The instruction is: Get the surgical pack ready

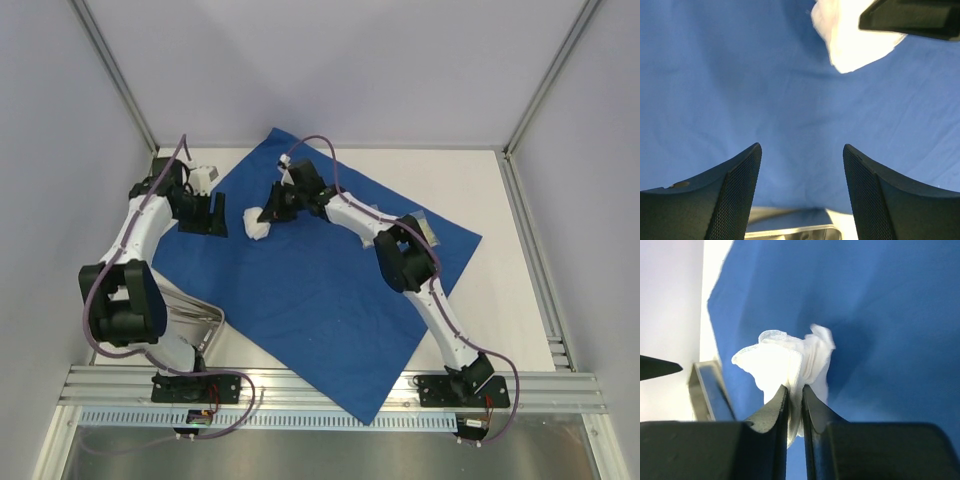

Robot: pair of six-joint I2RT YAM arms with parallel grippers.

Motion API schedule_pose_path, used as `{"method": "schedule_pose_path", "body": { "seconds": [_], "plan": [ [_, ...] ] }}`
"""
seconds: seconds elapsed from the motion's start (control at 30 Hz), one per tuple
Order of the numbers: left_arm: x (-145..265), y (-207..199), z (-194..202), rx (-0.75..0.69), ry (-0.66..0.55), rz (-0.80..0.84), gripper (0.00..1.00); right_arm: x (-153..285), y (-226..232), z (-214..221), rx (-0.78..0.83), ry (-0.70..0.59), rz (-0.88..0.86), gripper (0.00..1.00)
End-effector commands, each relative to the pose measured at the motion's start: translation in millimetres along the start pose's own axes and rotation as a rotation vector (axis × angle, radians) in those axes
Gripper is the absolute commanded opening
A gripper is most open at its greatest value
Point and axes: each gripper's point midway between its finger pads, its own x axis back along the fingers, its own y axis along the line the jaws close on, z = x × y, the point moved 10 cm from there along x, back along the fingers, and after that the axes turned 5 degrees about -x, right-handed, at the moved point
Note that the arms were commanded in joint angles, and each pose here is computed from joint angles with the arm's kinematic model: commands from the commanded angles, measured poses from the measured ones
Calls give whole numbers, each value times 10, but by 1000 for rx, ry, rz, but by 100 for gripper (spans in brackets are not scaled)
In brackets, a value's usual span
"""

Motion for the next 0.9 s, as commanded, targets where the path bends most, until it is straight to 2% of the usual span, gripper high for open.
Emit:
{"method": "schedule_pose_path", "body": {
  "seconds": [0.0, 0.17, 0.2, 0.27, 0.33, 0.37, 0.4, 0.53, 0.73, 0.87],
  "plan": [
    [404, 47, 110, -21, -65, -64, 75, 344, 796, -60, 109, -64, -154, 1],
    [969, 91, 475, 14, -113, -139, 77, 291, 1092, 215, 162, -13, -182, 1],
    [1101, 35, 558, -1, -140, -157, 79, 280, 1153, 271, 170, -5, -191, 0],
    [1244, 9, 736, -20, -118, -179, 84, 245, 1322, 454, 211, 19, -213, 0],
    [1394, -76, 899, -71, -135, -185, 94, 223, 1445, 581, 252, 21, -216, 0],
    [1438, -140, 991, -73, -118, -160, 96, 207, 1551, 726, 300, 38, -225, 0],
    [1496, -237, 1045, -98, -153, -122, 100, 232, 1637, 789, 329, 39, -238, 0],
    [1611, -449, 1227, -180, -175, -19, 100, 319, 1886, 1136, 433, 60, -301, 0],
    [1680, -589, 1239, -237, -236, 53, 100, 523, 1957, 1330, 530, 44, -363, 0],
    [1678, -595, 1155, -269, -259, 147, 83, 686, 1951, 1370, 583, 8, -421, 0]
  ]
}}
